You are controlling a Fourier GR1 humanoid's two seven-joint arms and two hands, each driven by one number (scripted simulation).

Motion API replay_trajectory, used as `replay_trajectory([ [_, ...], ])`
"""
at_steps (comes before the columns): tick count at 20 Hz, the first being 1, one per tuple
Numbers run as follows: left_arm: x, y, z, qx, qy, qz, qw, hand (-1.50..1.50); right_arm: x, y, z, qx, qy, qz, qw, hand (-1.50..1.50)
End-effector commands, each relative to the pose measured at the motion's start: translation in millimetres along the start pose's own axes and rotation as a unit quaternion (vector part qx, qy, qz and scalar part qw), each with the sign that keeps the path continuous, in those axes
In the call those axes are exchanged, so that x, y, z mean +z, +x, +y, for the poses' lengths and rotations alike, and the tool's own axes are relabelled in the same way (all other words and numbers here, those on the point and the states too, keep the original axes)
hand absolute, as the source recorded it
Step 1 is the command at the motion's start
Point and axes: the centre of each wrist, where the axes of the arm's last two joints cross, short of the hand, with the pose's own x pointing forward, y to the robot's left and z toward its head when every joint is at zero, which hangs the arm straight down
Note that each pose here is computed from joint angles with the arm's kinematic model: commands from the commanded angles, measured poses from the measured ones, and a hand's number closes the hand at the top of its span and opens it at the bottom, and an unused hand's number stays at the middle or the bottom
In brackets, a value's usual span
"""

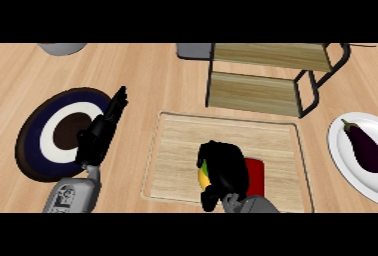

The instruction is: Pick the lemon from the tray and place it in the tiered shelf

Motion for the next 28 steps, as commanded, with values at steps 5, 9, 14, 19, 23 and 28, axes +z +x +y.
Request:
replay_trajectory([
  [5, -4.9, -2.7, -6.8, -0.005, 0.001, -0.002, 1.0000, 0.00, 20.4, 58.3, 5.0, -0.113, -0.080, 0.062, 0.988, 1.50],
  [9, -1.0, -5.3, -7.3, 0.001, -0.010, -0.002, 1.0000, 0.00, 27.1, 71.3, -34.0, -0.228, -0.160, 0.006, 0.960, 1.50],
  [14, -6.6, -2.4, -9.8, -0.002, -0.007, 0.004, 1.0000, 0.00, 52.3, 96.2, -52.3, -0.234, -0.220, -0.025, 0.947, 1.50],
  [19, -2.7, -9.8, 1.0, -0.005, 0.003, 0.017, 0.9998, 0.00, 50.5, 103.3, -80.5, -0.226, -0.289, 0.004, 0.930, 1.50],
  [23, 7.2, -20.1, 11.0, -0.005, 0.004, 0.009, 0.9999, 0.00, 41.2, 114.7, -118.6, -0.197, -0.341, 0.025, 0.919, 1.50],
  [28, -0.5, -9.2, -3.2, 0.000, 0.006, 0.006, 1.0000, 0.00, 39.8, 123.6, -153.9, -0.197, -0.406, 0.040, 0.892, 1.50],
])
